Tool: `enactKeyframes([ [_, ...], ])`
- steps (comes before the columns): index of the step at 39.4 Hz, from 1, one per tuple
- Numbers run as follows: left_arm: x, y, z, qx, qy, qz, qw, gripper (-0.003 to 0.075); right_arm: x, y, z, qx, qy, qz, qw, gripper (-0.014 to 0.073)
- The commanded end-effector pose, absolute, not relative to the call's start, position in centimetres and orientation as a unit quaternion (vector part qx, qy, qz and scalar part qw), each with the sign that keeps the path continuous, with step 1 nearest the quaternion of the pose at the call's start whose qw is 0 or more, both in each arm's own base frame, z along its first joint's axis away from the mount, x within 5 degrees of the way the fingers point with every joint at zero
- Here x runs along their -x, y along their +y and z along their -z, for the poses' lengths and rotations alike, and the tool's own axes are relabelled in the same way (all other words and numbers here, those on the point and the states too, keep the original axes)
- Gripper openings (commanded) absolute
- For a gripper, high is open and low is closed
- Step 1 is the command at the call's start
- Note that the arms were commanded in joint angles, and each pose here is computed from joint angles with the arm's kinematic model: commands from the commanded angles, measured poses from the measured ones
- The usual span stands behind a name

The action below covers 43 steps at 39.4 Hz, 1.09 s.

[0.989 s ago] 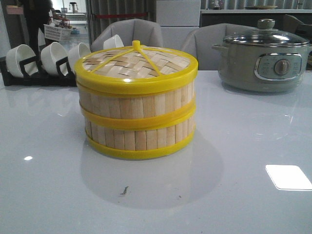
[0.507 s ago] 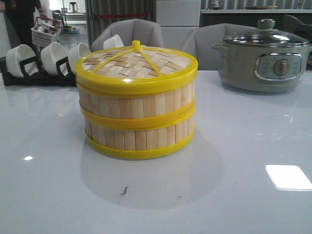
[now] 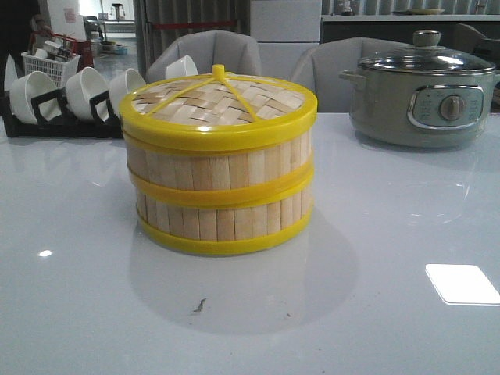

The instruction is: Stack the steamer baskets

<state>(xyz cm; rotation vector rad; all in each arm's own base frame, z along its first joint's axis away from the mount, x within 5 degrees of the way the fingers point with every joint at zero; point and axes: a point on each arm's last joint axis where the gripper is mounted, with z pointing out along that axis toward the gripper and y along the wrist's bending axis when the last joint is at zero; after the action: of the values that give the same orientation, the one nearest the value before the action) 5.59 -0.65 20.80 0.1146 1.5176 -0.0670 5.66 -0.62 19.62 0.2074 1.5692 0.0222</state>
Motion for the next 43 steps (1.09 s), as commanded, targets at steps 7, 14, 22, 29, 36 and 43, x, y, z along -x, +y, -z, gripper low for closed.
enactKeyframes([
  [7, -5.4, -0.68, -21.67, -0.048, 0.65, 0.037, 0.757, 0.0085, -5.38, -0.7, -20.97, -0.088, 0.664, -0.002, 0.743, 0.0021],
  [14, -5.4, -0.68, -21.67, -0.048, 0.65, 0.037, 0.757, 0.0085, -5.38, -0.7, -20.97, -0.054, 0.668, 0.037, 0.742, 0.0021],
  [22, -5.4, -0.68, -21.67, -0.048, 0.65, 0.037, 0.757, 0.0085, -5.38, -0.7, -20.97, -0.052, 0.668, 0.038, 0.742, 0.0021],
  [29, -5.4, -0.68, -21.67, -0.048, 0.65, 0.037, 0.757, 0.0085, -5.36, -0.7, -21.11, -0.052, 0.662, 0.038, 0.747, 0.0021],
  [36, -5.4, -0.68, -21.67, -0.048, 0.65, 0.037, 0.757, 0.0085, -5.36, -0.7, -21.14, -0.052, 0.661, 0.038, 0.748, 0.0021],
  [43, -5.4, -0.68, -21.67, -0.048, 0.65, 0.037, 0.757, 0.0085, -5.36, -0.7, -21.1, -0.052, 0.663, 0.038, 0.746, 0.0021],
])
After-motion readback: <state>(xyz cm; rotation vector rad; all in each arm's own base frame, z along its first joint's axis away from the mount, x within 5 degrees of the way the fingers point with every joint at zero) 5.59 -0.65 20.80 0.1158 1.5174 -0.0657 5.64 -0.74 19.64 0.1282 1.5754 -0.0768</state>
